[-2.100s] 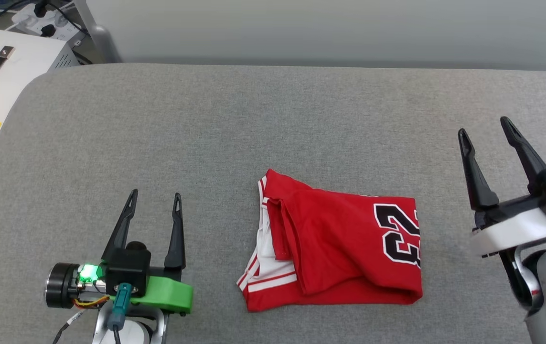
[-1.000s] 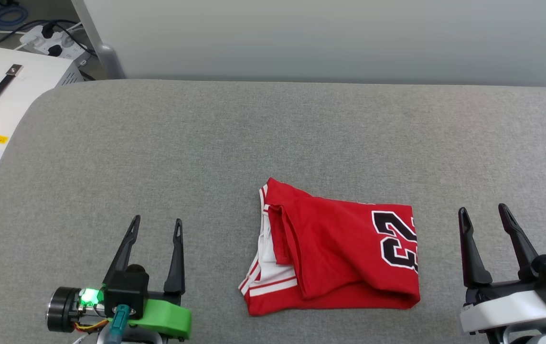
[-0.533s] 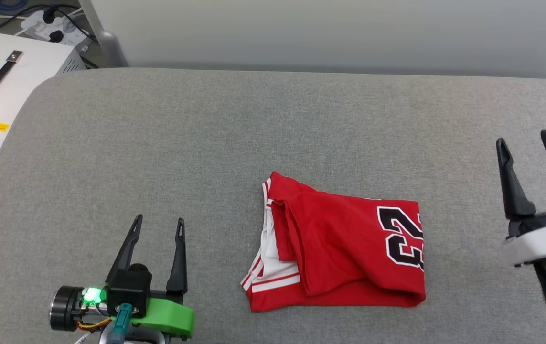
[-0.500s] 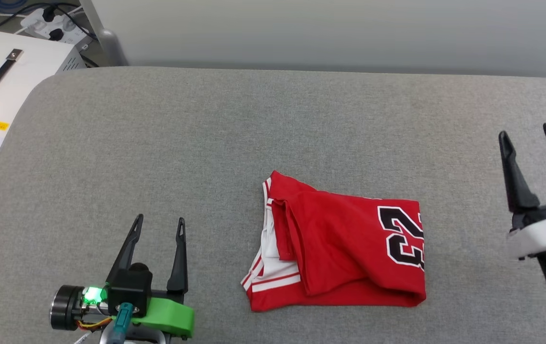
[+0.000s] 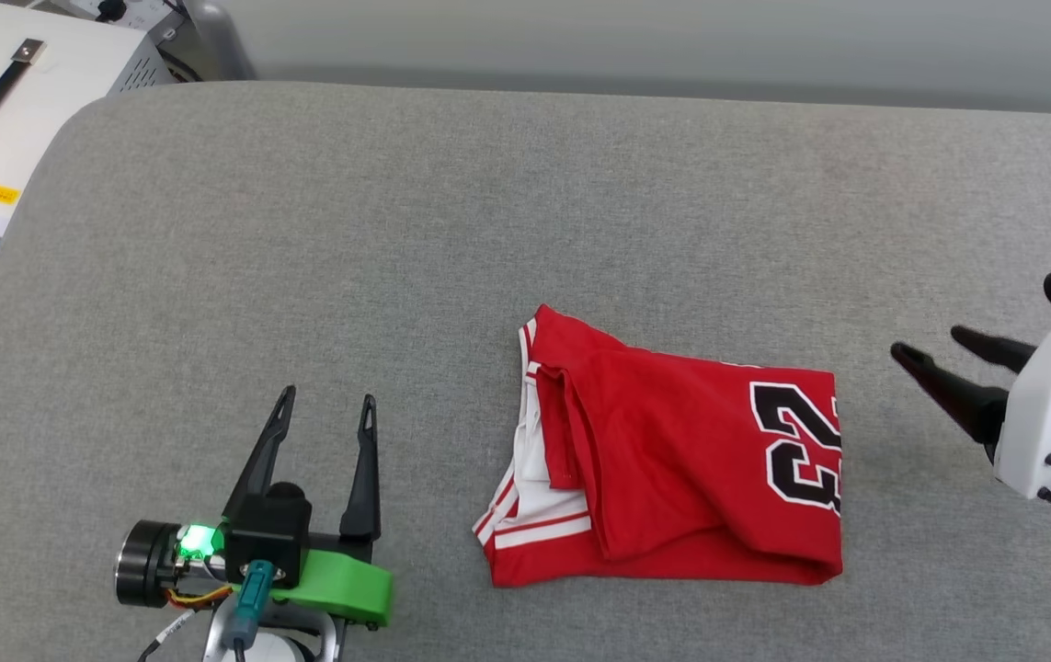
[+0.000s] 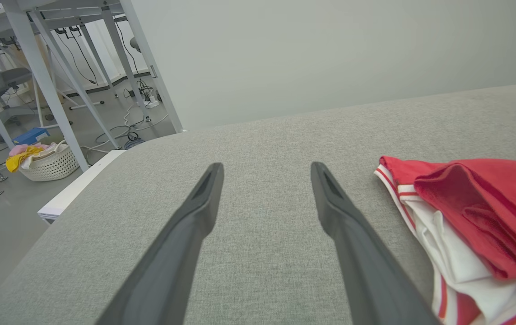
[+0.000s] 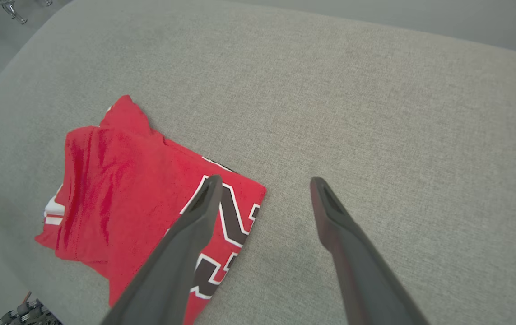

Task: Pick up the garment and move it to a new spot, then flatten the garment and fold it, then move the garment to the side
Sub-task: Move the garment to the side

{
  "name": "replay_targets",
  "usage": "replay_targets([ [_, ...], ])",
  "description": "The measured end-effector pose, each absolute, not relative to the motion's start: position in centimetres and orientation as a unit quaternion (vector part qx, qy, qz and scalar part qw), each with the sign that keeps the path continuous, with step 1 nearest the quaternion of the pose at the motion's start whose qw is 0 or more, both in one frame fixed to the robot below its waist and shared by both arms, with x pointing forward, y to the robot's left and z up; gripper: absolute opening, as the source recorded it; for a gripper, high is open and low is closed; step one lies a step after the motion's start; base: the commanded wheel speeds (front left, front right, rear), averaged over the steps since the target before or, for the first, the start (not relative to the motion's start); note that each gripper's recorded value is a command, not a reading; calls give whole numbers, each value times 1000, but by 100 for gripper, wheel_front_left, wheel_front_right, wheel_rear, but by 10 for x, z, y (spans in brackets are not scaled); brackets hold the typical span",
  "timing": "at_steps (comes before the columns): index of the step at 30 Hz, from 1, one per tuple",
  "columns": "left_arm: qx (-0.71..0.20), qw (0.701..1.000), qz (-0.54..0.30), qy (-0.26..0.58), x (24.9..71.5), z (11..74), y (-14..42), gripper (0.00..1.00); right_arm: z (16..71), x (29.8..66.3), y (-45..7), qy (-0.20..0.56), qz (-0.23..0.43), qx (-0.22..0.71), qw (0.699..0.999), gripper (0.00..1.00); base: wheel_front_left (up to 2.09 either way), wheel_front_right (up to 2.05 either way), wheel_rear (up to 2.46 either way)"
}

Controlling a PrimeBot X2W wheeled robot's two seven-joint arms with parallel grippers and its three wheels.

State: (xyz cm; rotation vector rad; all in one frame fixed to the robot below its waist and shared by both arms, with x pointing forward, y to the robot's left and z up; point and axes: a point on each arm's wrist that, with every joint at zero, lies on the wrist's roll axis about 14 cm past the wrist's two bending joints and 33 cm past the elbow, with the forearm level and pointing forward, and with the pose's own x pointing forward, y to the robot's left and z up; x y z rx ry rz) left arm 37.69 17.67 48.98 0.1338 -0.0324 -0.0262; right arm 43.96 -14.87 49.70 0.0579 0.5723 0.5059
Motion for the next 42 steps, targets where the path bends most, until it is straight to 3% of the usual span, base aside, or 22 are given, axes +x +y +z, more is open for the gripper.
replay_targets([
  [9,58,998,-13,-8,387,483,172,100,431,408,-135,435,279,76,853,100,0,0,0],
  [22,59,998,1,19,397,464,181,100,368,392,-91,512,317,107,791,100,0,0,0],
  [27,62,998,6,28,397,459,184,100,364,393,-83,507,329,105,790,100,0,0,0],
  [28,61,998,6,28,397,459,184,100,364,393,-83,505,330,104,791,16,0,0,0],
  [29,61,998,6,28,397,459,184,100,365,395,-83,499,330,103,795,0,0,0,0],
  [42,53,998,-19,8,400,470,167,100,412,405,-100,398,327,83,853,0,0,0,0],
])
